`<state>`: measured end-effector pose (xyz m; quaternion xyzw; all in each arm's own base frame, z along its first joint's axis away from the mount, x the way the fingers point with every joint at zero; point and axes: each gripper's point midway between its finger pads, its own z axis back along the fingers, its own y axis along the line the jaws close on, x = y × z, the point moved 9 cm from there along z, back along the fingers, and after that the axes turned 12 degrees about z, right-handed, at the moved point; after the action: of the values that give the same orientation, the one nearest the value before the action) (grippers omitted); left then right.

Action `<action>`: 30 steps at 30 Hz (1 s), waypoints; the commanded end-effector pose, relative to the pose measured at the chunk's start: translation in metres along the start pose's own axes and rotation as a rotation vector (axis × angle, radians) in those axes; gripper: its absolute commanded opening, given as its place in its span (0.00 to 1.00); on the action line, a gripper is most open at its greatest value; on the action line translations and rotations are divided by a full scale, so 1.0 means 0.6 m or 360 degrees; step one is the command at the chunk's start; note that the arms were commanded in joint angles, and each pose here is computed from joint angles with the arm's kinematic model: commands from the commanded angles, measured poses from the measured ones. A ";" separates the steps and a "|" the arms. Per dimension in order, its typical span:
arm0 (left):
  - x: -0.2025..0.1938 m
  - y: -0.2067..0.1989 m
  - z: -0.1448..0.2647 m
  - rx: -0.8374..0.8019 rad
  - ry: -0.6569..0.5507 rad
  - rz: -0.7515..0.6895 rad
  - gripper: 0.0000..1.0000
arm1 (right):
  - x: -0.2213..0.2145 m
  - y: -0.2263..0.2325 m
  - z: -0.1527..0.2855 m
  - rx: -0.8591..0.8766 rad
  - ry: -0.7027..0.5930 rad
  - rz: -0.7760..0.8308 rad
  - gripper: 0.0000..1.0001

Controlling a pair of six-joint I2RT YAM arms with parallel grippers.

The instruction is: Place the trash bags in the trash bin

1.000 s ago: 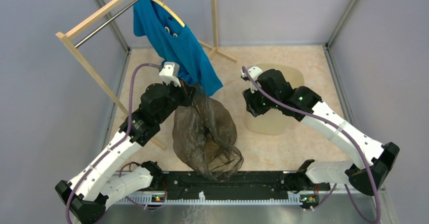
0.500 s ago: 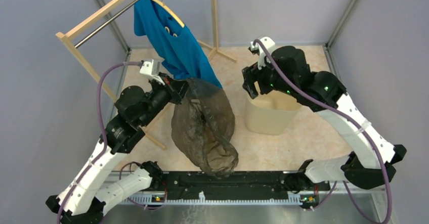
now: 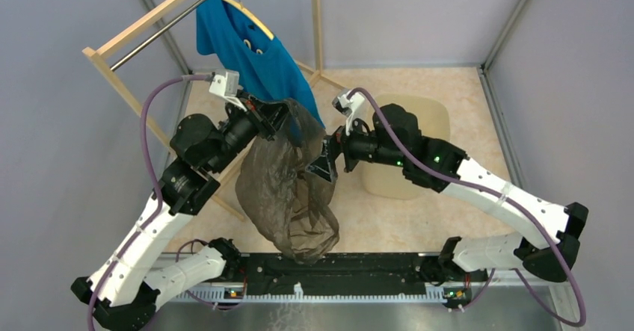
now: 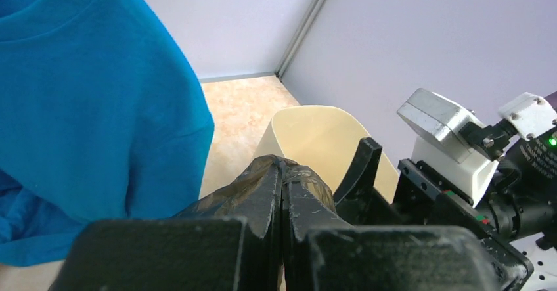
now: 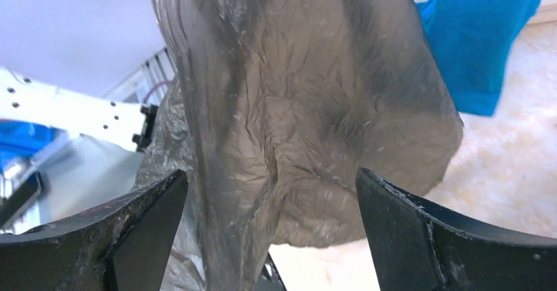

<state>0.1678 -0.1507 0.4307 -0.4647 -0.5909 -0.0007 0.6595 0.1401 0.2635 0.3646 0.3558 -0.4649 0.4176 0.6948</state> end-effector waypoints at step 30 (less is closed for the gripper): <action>0.021 -0.030 -0.027 -0.0225 -0.0146 0.0123 0.00 | -0.033 0.106 -0.134 -0.0675 -0.0274 0.0153 0.18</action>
<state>0.1781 -0.1688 0.4409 -0.5233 -0.5764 0.0062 0.6276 0.1109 0.3679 0.2882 0.1685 -0.5665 0.3148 0.7427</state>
